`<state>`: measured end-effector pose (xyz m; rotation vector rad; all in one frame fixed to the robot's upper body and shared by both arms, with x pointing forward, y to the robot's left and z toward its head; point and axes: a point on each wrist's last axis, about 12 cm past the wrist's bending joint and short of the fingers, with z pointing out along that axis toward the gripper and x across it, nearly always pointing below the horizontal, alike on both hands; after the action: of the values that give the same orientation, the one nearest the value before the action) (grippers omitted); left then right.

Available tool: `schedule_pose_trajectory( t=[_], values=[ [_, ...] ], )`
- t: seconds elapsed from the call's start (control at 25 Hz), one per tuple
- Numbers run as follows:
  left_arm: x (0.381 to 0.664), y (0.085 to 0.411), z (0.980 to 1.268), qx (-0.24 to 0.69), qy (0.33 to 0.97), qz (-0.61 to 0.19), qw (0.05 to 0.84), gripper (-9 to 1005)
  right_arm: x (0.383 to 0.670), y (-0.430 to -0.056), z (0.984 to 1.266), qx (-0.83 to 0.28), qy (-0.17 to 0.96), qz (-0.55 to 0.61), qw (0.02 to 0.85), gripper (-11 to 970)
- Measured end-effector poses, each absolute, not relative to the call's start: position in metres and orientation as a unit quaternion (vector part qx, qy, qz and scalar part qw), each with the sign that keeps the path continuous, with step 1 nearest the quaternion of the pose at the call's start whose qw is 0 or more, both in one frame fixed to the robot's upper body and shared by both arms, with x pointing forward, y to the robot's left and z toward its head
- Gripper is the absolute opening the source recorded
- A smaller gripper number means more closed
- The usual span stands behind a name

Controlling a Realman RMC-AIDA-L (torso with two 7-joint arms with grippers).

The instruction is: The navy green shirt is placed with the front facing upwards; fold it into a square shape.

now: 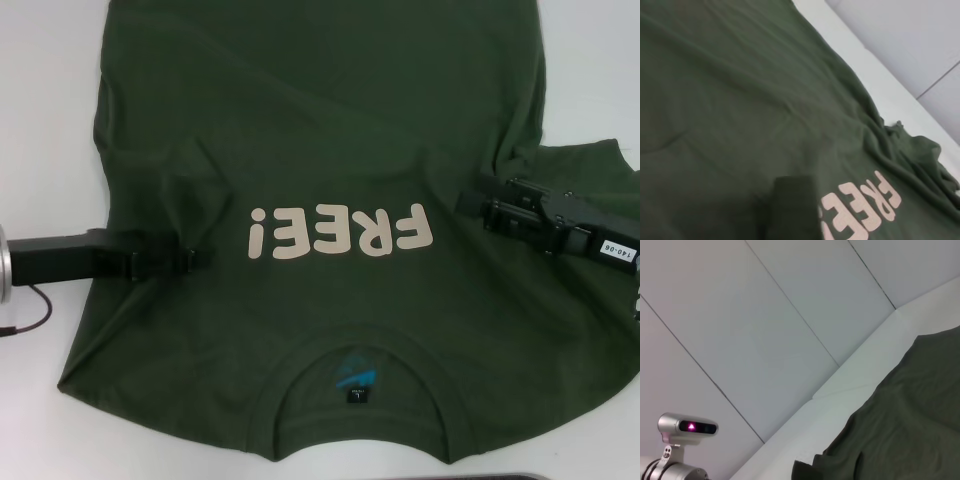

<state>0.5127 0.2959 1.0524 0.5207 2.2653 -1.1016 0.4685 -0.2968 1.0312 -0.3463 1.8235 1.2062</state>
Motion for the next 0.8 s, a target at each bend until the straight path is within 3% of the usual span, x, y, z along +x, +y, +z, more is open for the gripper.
schedule_pose_trajectory(
  t=[0.8],
  values=[
    [0.508, 0.276, 1.065, 0.244, 0.811, -0.471, 0.248, 876, 0.468, -0.297, 1.031, -0.139, 0.737, 0.487, 0.447, 704]
  ],
)
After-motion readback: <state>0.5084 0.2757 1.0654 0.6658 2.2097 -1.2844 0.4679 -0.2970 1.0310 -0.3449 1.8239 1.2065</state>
